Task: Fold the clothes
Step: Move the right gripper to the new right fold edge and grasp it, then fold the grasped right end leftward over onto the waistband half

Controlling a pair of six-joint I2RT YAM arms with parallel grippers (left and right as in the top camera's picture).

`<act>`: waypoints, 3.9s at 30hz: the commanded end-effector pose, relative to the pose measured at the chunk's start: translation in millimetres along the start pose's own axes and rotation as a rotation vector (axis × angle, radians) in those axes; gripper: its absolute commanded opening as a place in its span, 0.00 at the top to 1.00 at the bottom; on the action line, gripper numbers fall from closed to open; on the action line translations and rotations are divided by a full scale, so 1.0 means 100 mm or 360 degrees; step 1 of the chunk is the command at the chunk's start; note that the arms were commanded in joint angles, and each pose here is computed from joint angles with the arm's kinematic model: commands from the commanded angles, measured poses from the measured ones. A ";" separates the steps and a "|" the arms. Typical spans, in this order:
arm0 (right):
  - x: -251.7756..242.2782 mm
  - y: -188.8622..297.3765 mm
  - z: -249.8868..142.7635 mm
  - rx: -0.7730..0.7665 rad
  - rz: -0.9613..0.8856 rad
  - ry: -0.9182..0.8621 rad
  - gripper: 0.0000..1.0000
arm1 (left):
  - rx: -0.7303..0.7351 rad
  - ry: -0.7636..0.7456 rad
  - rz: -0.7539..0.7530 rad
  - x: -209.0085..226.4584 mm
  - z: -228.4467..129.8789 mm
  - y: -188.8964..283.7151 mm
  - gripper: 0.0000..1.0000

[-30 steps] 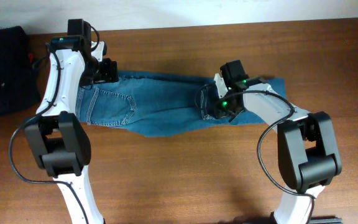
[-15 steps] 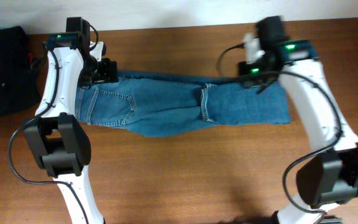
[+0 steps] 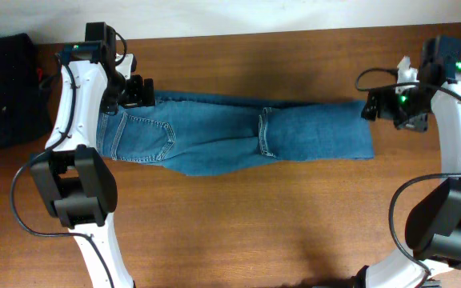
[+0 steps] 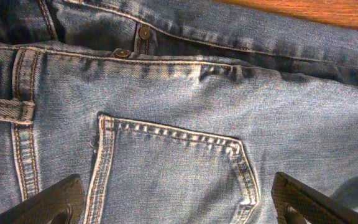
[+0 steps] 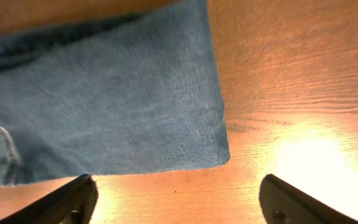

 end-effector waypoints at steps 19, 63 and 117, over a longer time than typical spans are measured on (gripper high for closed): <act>-0.20 -1.03 -0.36 -0.0129 0.0063 0.0102 0.16 | -0.0018 0.0005 -0.0017 0.01 0.04 0.01 0.01; -0.45 -0.09 0.26 -0.0249 0.0053 0.0098 0.96 | -0.0151 -0.0016 -0.0071 -0.05 0.18 0.17 0.01; 4.31 -0.74 -0.41 -0.0247 0.0562 0.1576 0.96 | -0.0364 0.0366 0.0099 0.88 0.27 1.10 0.01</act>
Point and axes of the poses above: each gripper's point midway between its finger pads, its own y axis back along the fingers, its own x axis along the line the jaws close on, z = x × y, the point moved 9 cm from there along y, back along the fingers, and after that the axes turned 8 degrees about y, right-handed, at the moved point
